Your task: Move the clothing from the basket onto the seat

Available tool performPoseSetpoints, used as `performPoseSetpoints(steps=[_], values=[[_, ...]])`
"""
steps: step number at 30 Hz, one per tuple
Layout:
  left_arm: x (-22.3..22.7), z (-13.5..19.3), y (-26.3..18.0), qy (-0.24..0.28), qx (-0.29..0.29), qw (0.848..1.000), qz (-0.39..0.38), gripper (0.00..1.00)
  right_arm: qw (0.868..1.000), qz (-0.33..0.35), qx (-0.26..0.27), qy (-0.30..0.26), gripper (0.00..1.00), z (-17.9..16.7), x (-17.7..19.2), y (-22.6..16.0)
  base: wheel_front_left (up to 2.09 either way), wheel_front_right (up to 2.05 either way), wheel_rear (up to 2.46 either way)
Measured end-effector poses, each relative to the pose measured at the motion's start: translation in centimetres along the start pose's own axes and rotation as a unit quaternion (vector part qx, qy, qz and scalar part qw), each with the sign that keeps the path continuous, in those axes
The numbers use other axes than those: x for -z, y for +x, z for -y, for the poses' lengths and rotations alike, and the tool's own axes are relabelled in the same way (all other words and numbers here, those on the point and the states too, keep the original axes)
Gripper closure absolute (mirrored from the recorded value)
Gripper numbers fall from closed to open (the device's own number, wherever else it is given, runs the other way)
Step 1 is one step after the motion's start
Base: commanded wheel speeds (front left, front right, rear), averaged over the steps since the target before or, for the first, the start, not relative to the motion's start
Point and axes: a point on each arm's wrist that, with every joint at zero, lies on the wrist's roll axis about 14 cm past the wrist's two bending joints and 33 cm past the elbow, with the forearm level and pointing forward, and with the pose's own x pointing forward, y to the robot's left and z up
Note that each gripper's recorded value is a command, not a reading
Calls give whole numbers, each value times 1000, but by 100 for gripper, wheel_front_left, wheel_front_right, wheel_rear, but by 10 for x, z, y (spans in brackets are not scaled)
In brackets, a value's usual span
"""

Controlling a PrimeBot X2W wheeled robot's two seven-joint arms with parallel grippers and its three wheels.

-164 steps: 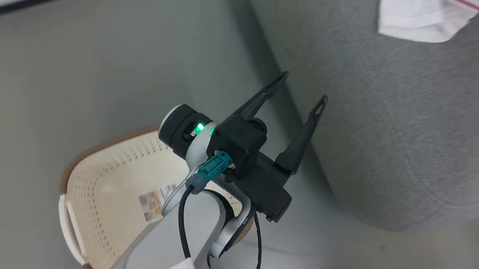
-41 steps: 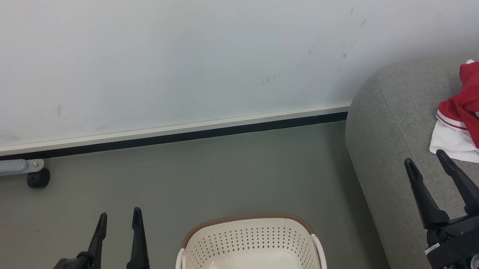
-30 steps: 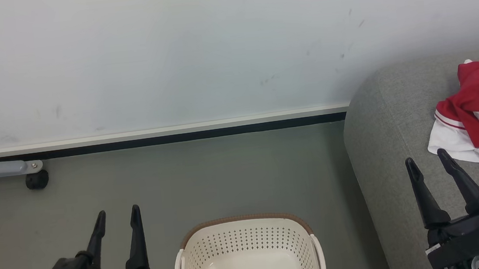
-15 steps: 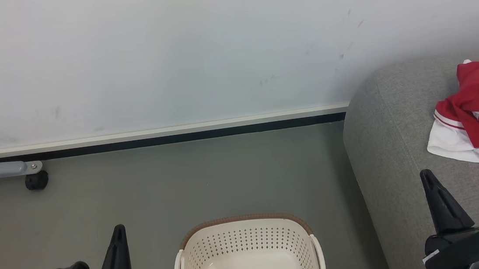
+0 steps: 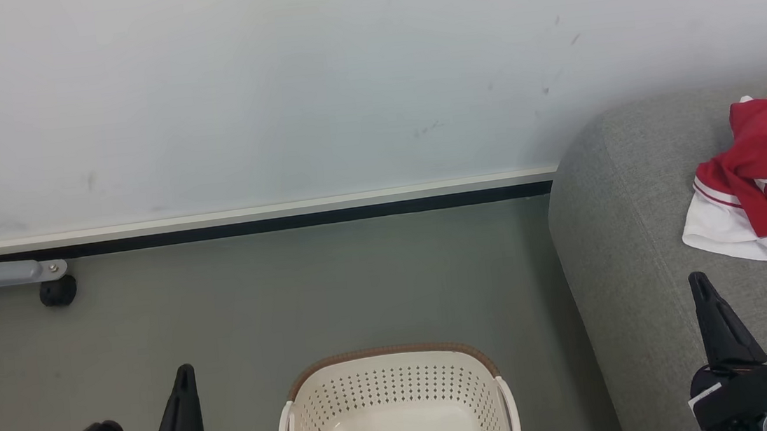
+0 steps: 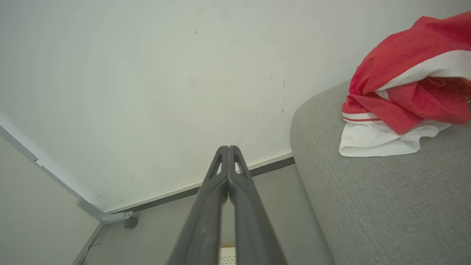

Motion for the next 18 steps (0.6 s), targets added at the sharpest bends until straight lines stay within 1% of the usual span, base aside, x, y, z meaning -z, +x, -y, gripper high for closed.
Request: performPoseSetpoints(steps=[9, 18], values=[[1, -5, 1, -60, -10, 998, -11, 100, 998, -6, 21, 60, 100, 8, 2, 1, 0, 0, 0], [2, -7, 1, -112, -12, 993, -17, 100, 992, -7, 38, 124, 100, 15, 3, 1, 0, 0, 0]])
